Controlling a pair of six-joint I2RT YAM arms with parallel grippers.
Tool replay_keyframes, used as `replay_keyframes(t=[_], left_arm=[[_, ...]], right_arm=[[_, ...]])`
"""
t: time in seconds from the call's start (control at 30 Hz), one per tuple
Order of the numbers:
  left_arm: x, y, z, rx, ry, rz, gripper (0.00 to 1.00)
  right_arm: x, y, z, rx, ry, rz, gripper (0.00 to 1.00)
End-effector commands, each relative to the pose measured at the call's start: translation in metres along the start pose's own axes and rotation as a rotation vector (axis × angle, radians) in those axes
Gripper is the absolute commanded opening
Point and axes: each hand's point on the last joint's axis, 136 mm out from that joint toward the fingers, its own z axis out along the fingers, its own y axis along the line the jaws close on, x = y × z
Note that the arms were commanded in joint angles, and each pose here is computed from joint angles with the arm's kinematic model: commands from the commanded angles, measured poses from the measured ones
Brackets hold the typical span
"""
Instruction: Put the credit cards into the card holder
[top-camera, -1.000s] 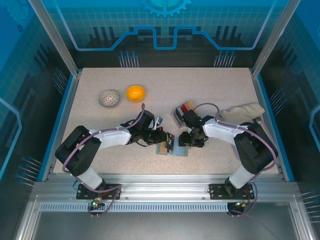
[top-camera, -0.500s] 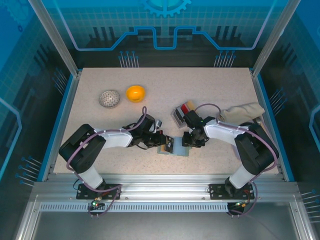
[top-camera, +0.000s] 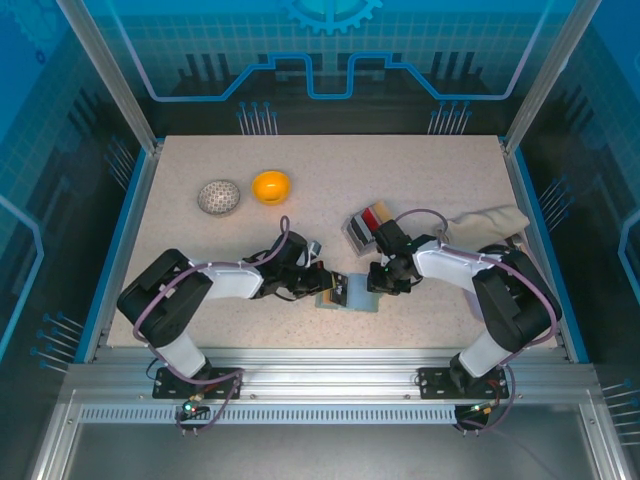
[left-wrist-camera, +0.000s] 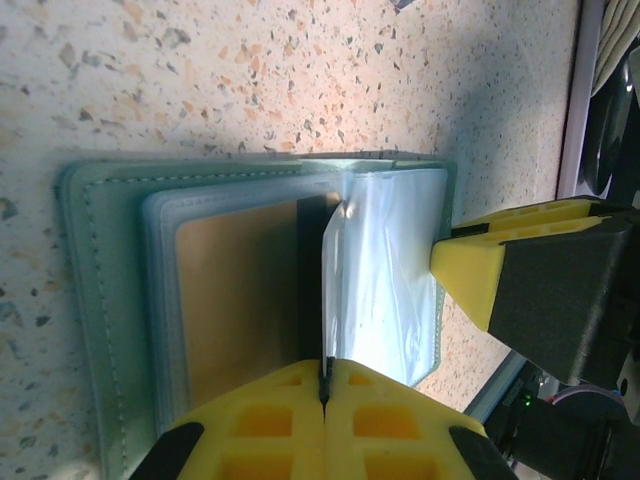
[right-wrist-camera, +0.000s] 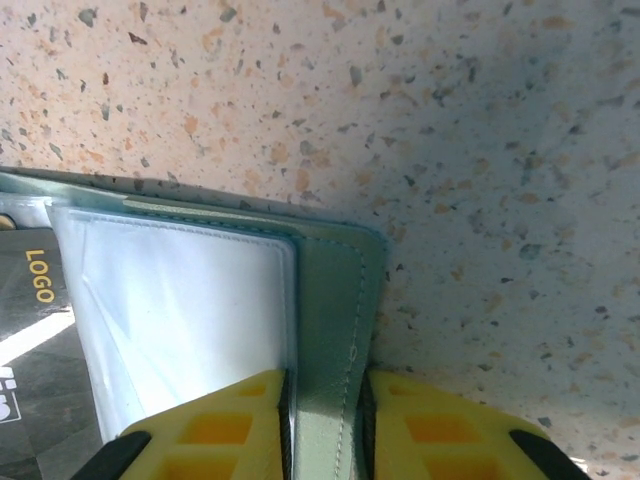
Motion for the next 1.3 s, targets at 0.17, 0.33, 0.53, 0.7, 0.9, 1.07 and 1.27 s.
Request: replay_keyframes(t=[0.17, 0.33, 0.53, 0.7, 0.9, 1.07, 1.27], left_arm=[[0.001, -0.006, -0.002, 0.03, -0.014, -0.006, 0.0], [0.0, -0.007, 0.004, 0.049, -0.005, -0.024, 0.0], [0.002, -0.006, 0.009, 0.059, 0.016, -0.034, 0.0], [0.003, -0.005, 0.015, 0.051, 0.039, -0.022, 0.0], [0.01, 0.005, 0.022, 0.007, 0.066, -0.012, 0.0], [0.01, 0.003, 0.026, -0.023, 0.06, 0.005, 0.02], [0.008, -0.001, 0.022, -0.042, 0.017, 0.026, 0.01]], right_arm=[[0.015, -0.019, 0.023, 0.056, 0.059, 0.029, 0.23], [0.014, -0.019, 0.024, 0.055, 0.063, 0.031, 0.23], [0.015, -0.019, 0.026, 0.054, 0.072, 0.032, 0.23], [0.016, -0.019, 0.027, 0.055, 0.077, 0.03, 0.23], [0.015, -0.016, 0.027, 0.047, 0.079, 0.029, 0.23], [0.016, -0.015, 0.027, 0.039, 0.078, 0.033, 0.23], [0.016, -0.015, 0.027, 0.034, 0.077, 0.04, 0.23]])
